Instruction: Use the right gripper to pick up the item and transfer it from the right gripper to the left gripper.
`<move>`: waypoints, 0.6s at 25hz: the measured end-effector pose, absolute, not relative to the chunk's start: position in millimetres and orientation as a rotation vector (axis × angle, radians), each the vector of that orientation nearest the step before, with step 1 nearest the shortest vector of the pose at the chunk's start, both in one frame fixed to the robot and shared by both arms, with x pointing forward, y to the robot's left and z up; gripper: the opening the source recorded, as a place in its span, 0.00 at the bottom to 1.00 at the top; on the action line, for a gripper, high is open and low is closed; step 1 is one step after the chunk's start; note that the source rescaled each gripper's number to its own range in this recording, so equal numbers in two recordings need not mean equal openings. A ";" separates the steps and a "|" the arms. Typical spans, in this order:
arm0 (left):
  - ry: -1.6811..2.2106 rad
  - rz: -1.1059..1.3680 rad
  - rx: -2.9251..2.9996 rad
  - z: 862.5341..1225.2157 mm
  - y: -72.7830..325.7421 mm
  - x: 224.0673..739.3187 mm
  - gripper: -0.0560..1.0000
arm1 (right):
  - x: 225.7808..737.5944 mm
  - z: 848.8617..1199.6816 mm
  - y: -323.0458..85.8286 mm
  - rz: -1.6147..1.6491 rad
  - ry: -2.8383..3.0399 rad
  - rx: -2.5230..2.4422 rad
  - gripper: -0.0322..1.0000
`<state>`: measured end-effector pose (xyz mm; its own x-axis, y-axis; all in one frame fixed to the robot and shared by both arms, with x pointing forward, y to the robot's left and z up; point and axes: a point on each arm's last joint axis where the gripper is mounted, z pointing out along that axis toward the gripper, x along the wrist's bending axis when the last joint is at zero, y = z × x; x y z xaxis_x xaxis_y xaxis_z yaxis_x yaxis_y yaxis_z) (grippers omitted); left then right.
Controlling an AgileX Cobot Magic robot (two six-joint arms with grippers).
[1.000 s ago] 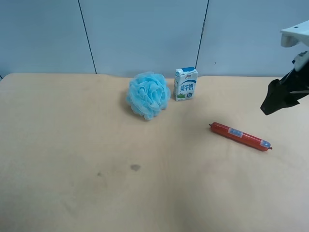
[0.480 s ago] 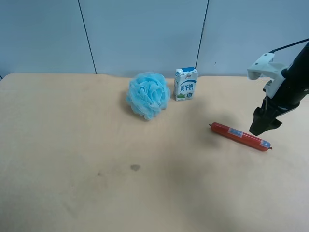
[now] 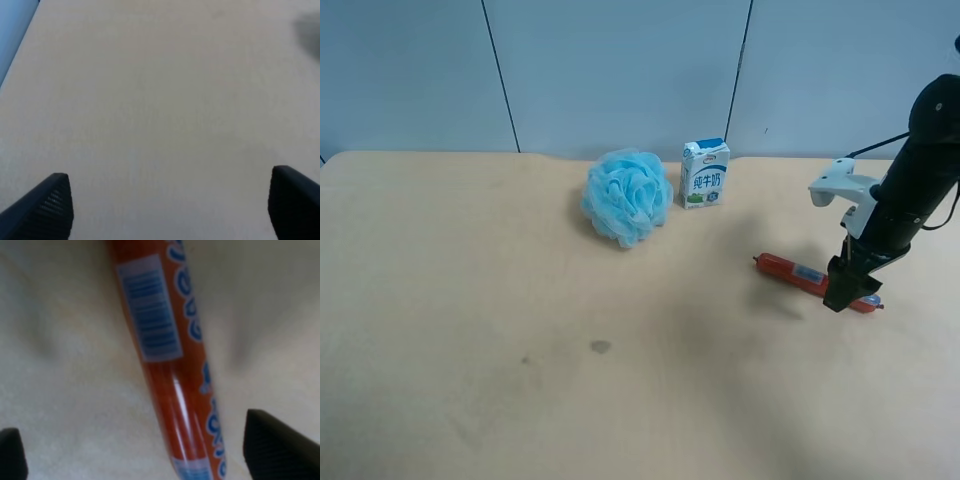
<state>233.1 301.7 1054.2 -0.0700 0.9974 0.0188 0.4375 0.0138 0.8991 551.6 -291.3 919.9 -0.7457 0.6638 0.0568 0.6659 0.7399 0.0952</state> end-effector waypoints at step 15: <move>1.593 1.016 1.503 1054.2 301.7 233.1 1.00 | 558.5 909.9 -296.0 -0.119 -2.991 -1.075 0.88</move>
